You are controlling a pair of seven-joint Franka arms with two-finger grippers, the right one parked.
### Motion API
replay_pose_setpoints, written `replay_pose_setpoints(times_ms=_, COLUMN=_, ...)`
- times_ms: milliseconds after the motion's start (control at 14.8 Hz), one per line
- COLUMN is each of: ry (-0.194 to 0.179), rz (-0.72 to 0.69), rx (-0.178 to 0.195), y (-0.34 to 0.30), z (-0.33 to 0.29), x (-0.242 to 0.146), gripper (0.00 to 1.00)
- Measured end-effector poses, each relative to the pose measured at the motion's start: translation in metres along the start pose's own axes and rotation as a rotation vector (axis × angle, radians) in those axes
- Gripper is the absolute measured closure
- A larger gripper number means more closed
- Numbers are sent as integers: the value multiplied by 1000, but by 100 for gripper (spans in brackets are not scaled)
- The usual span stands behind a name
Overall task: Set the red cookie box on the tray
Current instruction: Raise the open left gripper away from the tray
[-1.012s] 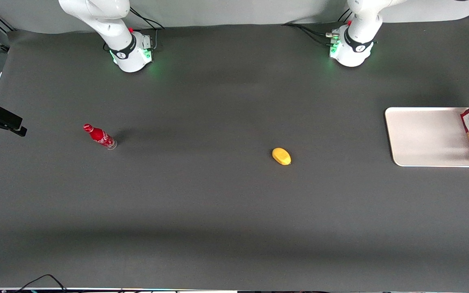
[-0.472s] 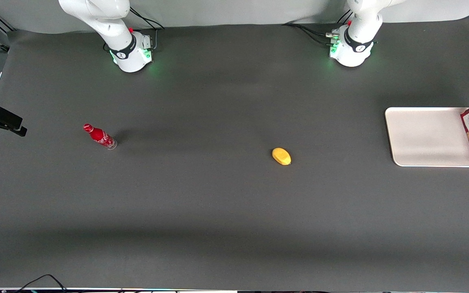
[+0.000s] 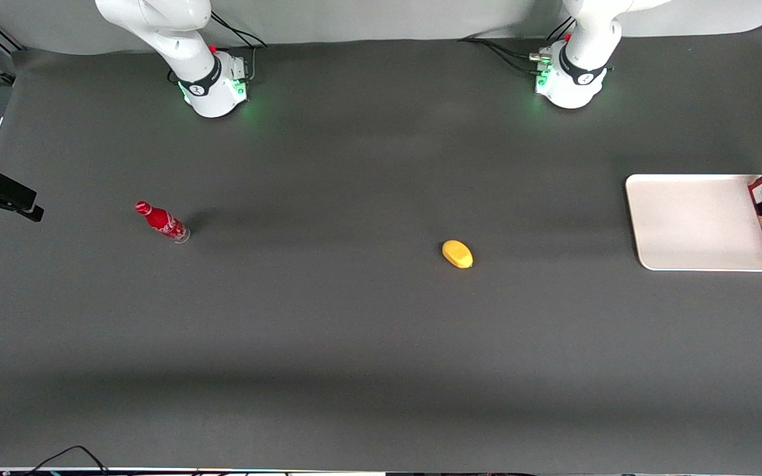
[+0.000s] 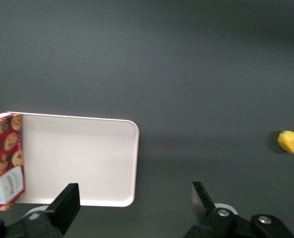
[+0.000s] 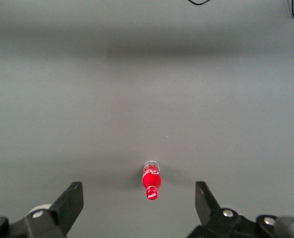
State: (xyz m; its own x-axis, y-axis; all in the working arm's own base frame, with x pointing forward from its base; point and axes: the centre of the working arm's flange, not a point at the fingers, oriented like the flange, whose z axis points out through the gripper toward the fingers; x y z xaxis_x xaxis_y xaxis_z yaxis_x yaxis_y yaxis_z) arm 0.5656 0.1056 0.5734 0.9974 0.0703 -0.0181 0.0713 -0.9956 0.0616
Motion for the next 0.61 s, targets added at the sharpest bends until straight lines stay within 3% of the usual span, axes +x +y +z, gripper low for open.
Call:
replay_pose_setpoints(times_ms=472, ry=-56, rz=-16, rx=14, y=139, z=4, x=-12, gripper=0)
replay_pose_setpoints(times_ms=607, ry=-60, rz=19, rx=61, y=167, z=6, x=-18, gripper=0)
